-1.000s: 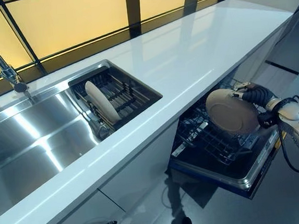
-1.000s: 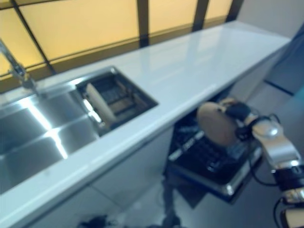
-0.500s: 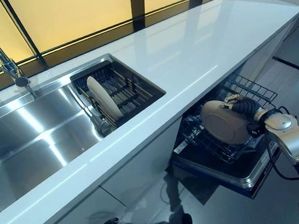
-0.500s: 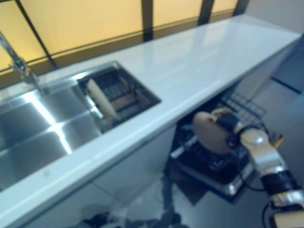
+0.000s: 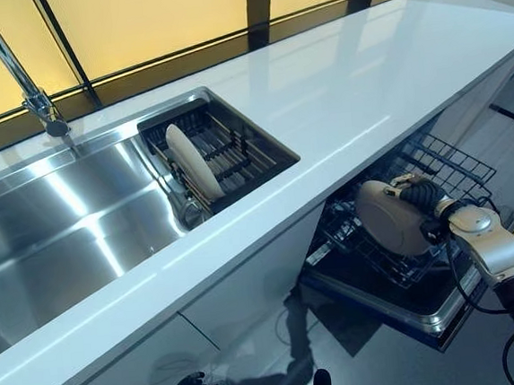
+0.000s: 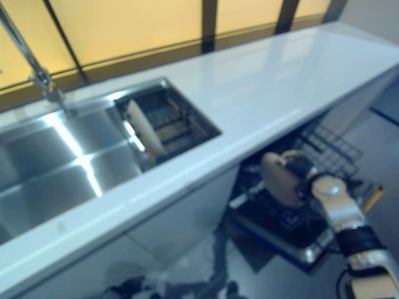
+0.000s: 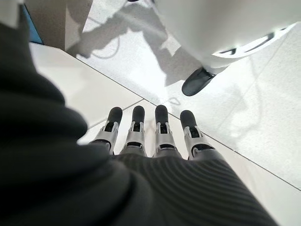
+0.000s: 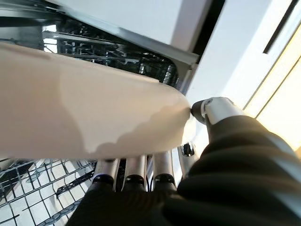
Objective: Take plates into dishwasher
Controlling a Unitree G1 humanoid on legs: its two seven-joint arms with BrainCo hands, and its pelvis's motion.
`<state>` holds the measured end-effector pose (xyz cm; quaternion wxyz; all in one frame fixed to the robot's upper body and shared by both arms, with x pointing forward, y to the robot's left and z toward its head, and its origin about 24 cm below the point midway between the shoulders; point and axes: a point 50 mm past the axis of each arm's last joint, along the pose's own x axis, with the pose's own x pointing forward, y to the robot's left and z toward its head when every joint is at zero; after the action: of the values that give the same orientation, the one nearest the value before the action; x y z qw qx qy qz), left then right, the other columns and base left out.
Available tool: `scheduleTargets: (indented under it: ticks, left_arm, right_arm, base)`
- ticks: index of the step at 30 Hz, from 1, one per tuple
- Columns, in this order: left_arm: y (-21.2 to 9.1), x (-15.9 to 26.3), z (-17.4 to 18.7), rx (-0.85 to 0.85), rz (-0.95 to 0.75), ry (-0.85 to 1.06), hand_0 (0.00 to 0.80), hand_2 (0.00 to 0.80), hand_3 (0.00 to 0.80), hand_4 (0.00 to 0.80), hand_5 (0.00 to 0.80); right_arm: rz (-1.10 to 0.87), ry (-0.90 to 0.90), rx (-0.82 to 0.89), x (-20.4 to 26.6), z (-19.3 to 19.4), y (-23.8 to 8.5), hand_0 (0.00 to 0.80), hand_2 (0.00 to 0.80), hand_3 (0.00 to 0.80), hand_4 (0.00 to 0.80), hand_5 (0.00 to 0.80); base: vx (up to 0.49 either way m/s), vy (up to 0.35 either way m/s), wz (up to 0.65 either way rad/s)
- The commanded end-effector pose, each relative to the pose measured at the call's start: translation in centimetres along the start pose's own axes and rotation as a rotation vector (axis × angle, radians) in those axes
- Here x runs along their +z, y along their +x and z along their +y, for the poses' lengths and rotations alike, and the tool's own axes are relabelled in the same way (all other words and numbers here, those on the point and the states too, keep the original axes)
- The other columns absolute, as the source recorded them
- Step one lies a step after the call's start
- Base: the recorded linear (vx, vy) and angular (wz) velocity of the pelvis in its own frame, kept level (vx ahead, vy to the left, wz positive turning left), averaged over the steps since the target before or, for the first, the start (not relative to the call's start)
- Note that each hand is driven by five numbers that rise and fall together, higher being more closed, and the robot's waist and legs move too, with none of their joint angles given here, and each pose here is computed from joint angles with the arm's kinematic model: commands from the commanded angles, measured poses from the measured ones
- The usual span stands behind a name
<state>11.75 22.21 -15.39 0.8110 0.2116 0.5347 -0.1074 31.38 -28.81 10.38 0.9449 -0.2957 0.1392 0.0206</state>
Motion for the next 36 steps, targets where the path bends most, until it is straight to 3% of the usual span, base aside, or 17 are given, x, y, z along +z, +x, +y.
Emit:
scheduleTargets:
  ticks: [1, 36]
  left_arm:
    - [0.1, 1.3, 1.8, 0.035, -0.020, 0.072, 0.000, 0.000, 0.000, 0.000, 0.000]
    - [0.2, 3.6, 2.8, 0.038, -0.090, 0.124, 0.000, 0.000, 0.000, 0.000, 0.000]
  right_arm:
    - [-0.090, -0.017, -0.063, 1.9, -0.8, 0.5, 0.800, 0.800, 0.800, 0.800, 0.800]
    - [0.019, -0.140, -0.145, 1.3, -2.0, 2.6, 0.800, 0.800, 0.800, 0.800, 0.800]
  base:
    - [0.000, 0.000, 0.00]
    - [-0.007, -0.012, 0.05]
